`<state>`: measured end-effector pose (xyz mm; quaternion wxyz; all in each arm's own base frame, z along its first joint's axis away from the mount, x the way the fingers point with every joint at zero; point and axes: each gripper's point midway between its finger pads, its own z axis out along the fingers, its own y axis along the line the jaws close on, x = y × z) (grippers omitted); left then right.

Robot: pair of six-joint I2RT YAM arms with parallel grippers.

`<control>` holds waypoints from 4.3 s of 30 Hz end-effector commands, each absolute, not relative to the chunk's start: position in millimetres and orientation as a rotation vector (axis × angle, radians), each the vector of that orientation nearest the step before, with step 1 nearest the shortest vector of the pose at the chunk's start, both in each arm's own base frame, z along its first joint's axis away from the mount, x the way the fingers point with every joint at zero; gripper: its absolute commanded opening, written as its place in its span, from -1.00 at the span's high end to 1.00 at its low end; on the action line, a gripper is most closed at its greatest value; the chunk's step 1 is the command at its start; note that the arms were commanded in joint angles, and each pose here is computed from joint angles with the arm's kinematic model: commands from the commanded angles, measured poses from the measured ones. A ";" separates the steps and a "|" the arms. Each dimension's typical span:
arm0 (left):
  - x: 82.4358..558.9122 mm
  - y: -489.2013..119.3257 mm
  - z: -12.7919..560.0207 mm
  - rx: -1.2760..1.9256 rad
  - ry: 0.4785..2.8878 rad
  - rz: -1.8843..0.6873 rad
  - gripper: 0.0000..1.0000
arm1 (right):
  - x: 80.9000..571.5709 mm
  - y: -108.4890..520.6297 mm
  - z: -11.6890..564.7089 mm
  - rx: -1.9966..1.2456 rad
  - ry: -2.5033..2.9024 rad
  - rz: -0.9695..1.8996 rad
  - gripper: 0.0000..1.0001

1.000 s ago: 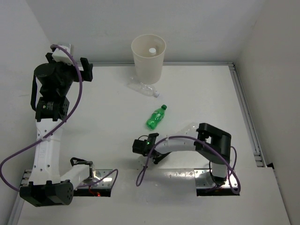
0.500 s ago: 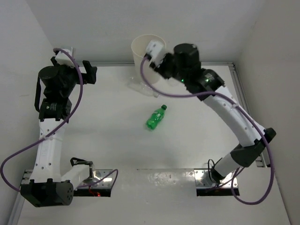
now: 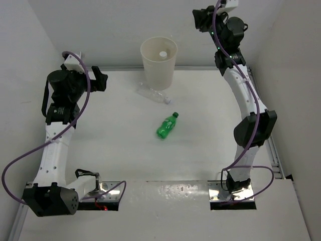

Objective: Put the plastic bottles in the bin

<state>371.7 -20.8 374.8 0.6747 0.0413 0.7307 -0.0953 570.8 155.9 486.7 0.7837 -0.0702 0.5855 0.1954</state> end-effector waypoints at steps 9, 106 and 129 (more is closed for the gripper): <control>375.6 -18.0 341.3 0.078 1.702 -0.224 -1.00 | 575.7 206.1 515.9 -0.196 1.011 0.582 0.99; 357.8 -318.7 43.6 1.232 2.580 -0.233 -0.32 | 368.4 87.7 200.1 -0.079 2.132 0.711 -0.58; 538.9 -265.5 547.0 0.364 1.000 -0.326 0.84 | 364.8 79.7 181.6 -0.098 2.163 0.659 -0.56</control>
